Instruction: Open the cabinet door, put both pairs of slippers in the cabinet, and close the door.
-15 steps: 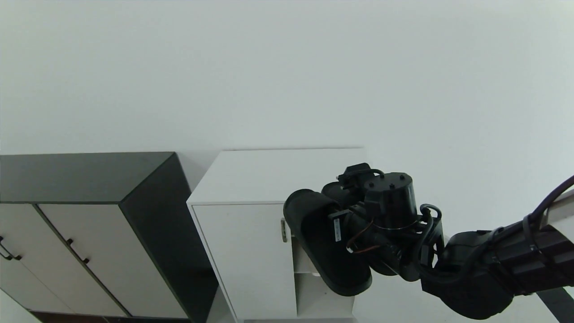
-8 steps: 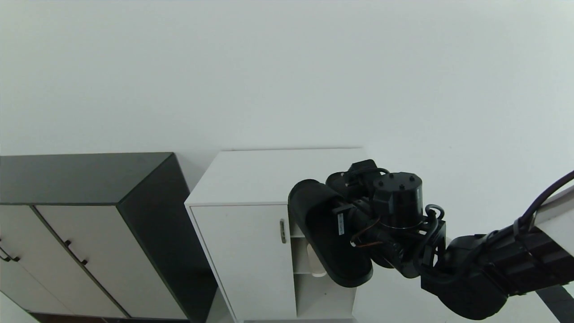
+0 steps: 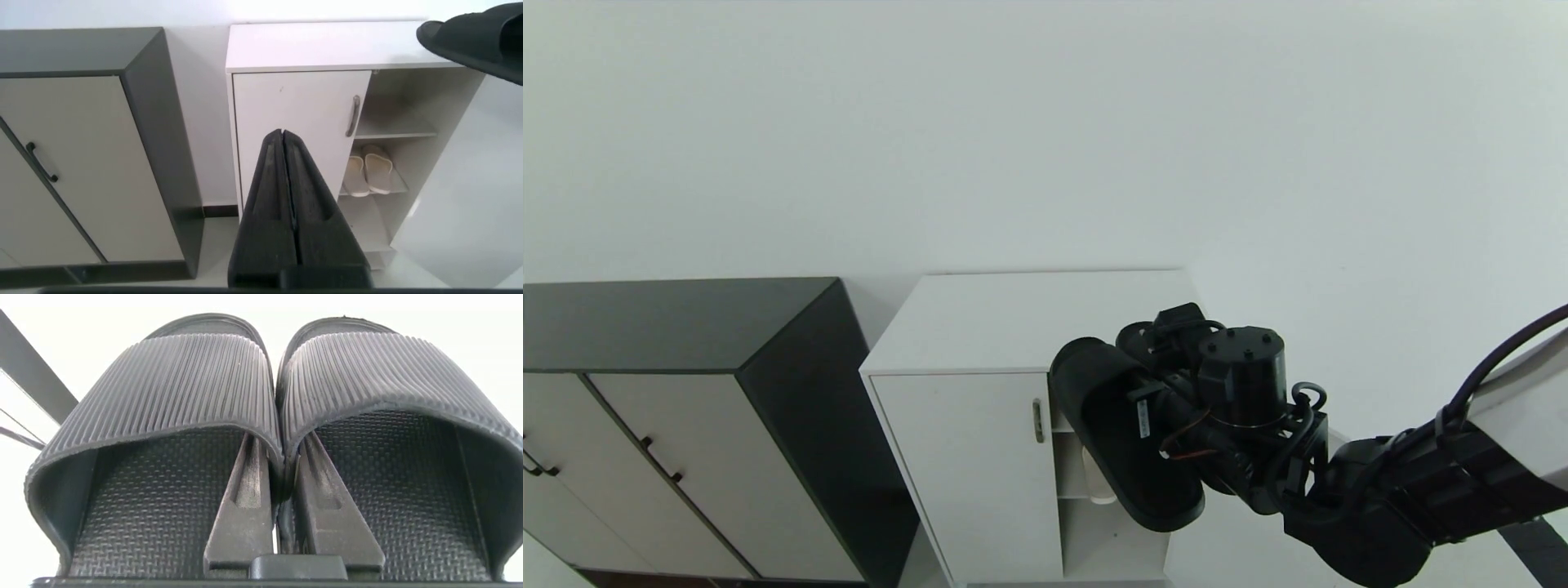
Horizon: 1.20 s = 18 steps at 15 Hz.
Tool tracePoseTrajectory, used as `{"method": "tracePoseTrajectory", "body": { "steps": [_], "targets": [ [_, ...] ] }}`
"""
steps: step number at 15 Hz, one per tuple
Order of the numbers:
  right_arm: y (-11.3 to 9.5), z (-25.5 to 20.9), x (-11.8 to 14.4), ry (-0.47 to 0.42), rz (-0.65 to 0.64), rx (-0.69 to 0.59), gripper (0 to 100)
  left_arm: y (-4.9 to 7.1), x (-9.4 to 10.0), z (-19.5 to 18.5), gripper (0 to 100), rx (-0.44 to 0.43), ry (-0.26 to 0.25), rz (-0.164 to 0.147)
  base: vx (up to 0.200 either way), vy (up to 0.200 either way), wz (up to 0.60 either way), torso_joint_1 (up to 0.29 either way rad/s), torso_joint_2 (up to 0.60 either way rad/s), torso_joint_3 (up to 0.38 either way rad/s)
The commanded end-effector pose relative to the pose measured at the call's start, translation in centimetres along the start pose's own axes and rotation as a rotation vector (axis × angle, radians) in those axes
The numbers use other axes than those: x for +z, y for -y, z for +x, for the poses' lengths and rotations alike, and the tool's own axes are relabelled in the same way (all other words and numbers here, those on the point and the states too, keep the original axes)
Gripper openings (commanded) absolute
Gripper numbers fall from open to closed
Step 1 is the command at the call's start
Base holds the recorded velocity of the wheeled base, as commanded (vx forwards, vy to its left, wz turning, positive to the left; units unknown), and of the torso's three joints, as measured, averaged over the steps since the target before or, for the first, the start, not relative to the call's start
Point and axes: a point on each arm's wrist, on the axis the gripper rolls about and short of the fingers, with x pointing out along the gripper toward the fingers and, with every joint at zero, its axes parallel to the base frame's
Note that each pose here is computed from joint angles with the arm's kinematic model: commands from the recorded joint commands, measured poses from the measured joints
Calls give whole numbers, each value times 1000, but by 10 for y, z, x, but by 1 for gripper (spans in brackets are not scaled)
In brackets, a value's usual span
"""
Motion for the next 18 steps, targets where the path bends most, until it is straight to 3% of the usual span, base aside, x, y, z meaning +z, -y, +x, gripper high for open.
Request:
{"method": "tracePoseTrajectory", "body": {
  "steps": [1,11,18],
  "targets": [
    [0,0,-1,-1,1,0,0,0,0,0,0,1,0,-1,0,0,0,0,0,0],
    [-5,-9,-4,-15,-10,19,0,0,0,0,0,1,0,-1,0,0,0,-153,343,189],
    [-5,-9,-8,-29,-18,20,0,0,0,0,0,1,0,-1,0,0,0,-229,537,310]
  ]
}}
